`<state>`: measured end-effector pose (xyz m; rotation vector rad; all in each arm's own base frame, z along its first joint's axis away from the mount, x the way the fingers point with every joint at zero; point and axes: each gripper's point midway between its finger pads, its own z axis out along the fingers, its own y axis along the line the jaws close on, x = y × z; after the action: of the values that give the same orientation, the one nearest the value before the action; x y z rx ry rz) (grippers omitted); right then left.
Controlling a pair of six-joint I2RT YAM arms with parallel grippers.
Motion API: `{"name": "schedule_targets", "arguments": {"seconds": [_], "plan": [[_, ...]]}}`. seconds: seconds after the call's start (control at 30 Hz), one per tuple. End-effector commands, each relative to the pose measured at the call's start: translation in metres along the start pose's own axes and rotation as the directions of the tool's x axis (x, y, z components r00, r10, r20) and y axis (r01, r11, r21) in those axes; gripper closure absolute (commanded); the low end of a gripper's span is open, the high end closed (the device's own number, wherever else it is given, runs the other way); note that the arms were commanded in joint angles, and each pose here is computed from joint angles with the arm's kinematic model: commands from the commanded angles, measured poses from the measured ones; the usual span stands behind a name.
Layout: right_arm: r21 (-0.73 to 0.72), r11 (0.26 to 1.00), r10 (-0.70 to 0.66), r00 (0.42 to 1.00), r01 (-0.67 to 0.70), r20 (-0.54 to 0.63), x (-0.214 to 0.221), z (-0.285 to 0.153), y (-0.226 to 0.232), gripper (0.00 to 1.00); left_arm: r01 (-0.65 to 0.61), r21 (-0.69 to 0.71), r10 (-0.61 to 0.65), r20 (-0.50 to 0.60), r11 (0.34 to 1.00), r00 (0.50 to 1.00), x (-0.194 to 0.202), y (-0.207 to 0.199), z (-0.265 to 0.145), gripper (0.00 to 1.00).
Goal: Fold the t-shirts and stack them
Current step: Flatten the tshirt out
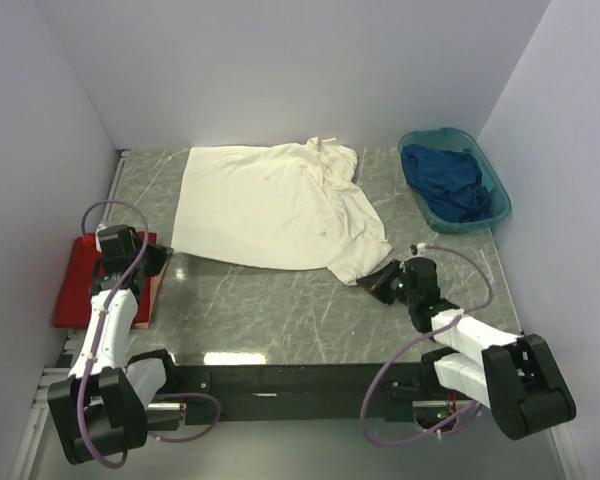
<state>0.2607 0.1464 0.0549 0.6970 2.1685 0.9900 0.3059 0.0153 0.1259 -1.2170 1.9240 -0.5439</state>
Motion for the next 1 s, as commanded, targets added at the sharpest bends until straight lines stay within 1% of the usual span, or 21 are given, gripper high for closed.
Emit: {"name": "schedule_targets", "arguments": {"seconds": [0.0,0.03,0.07,0.1,0.13,0.17,0.2,0.23,0.27,0.3,0.33,0.37,0.4,0.43,0.5,0.53,0.57,0.63,0.73,0.8,0.97], "plan": [[-0.088,0.996,-0.012,0.999,0.009,-0.038,0.021,-0.008,0.016,1.0,-0.054,-0.043,0.057,0.061,0.998,0.997,-0.009,0.013,-0.004,1.0],[-0.109,0.994,-0.033,0.997,0.025,-0.072,0.038,-0.011,0.022,0.98,-0.06,-0.046,0.062,0.058,0.997,0.996,-0.008,0.015,-0.005,1.0],[-0.109,0.993,-0.044,0.996,0.035,-0.078,0.043,-0.012,0.024,0.95,-0.065,-0.048,0.067,0.053,0.997,0.996,-0.006,0.016,-0.005,1.0],[-0.087,0.995,-0.048,0.995,0.04,-0.085,0.048,-0.012,0.021,0.87,-0.071,-0.048,0.073,0.05,0.996,0.996,-0.005,0.017,-0.005,1.0],[-0.096,0.994,-0.059,0.996,0.052,-0.071,0.047,-0.013,0.028,0.82,-0.074,-0.05,0.077,0.049,0.996,0.996,-0.005,0.018,-0.005,1.0],[-0.078,0.995,-0.068,0.994,0.062,-0.085,0.05,-0.014,0.026,0.76,-0.078,-0.05,0.08,0.051,0.996,0.995,-0.005,0.018,-0.006,0.99],[-0.063,0.996,-0.075,0.994,0.07,-0.079,0.047,-0.014,0.026,0.71,-0.081,-0.053,0.084,0.046,0.995,0.995,-0.004,0.019,-0.006,0.99],[-0.077,0.993,-0.097,0.994,0.094,-0.044,0.036,-0.015,0.041,0.62,-0.089,-0.05,0.091,0.043,0.995,0.995,-0.004,0.018,-0.007,1.0],[-0.046,0.99,-0.136,0.991,0.136,0.004,0.024,-0.015,0.042,0.57,-0.093,-0.048,0.095,0.045,0.995,0.994,-0.005,0.016,-0.008,1.0],[0.005,0.989,-0.149,0.989,0.149,0.005,0.02,-0.017,0.037,0.54,-0.096,-0.047,0.098,0.042,0.994,0.994,-0.005,0.016,-0.009,1.0],[0.001,0.986,-0.165,0.985,0.165,0.058,0.003,-0.019,0.056,0.51,-0.103,-0.045,0.105,0.039,0.994,0.994,-0.005,0.015,-0.01,1.0],[0.038,0.98,-0.196,0.975,0.193,0.101,-0.01,-0.02,0.056,0.51,-0.107,-0.035,0.109,0.04,0.994,0.993,-0.006,0.011,-0.012,1.0],[0.096,0.977,-0.202,0.971,0.191,0.13,-0.023,-0.021,0.05,0.5,-0.112,-0.032,0.113,0.039,0.993,0.993,-0.005,0.011,-0.012,1.0],[0.118,0.973,-0.218,0.963,0.201,0.159,-0.039,-0.021,0.056,0.5,-0.114,-0.027,0.115,0.037,0.993,0.993,-0.005,0.009,-0.013,1.0],[0.157,0.971,-0.207,0.962,0.18,0.179,-0.059,-0.017,0.052,0.5,-0.121,-0.018,0.121,0.028,0.993,0.992,-0.005,0.007,-0.014,1.0],[0.208,0.968,-0.186,0.961,0.143,0.204,-0.083,-0.012,0.04,0.5,-0.126,-0.024,0.126,0.019,0.992,0.992,-0.003,0.008,-0.013,1.0],[0.228,0.964,-0.184,0.961,0.135,0.206,-0.092,-0.009,0.036,0.5,-0.131,-0.019,0.132,0.013,0.991,0.991,-0.003,0.006,-0.014,1.0],[0.318,0.939,-0.196,0.962,0.129,0.189,-0.112,0.004,0.021,0.5,-0.143,-0.011,0.143,-0.007,0.99,0.99,-0.001,0.005,-0.014,1.0],[0.408,0.904,-0.19,0.976,0.131,0.109,-0.118,0.024,0.0,0.5,-0.159,0.0,0.159,-0.029,0.987,0.987,0.002,0.002,-0.015,1.0],[0.451,0.884,-0.169,0.984,0.124,0.06,-0.111,0.033,-0.017,0.52,-0.17,0.005,0.17,-0.037,0.985,0.985,0.003,0.001,-0.016,1.0],[0.472,0.877,-0.128,0.99,0.085,0.059,-0.094,0.036,-0.043,0.53,-0.185,0.011,0.185,-0.04,0.983,0.982,0.002,-0.001,-0.018,1.0]]}}
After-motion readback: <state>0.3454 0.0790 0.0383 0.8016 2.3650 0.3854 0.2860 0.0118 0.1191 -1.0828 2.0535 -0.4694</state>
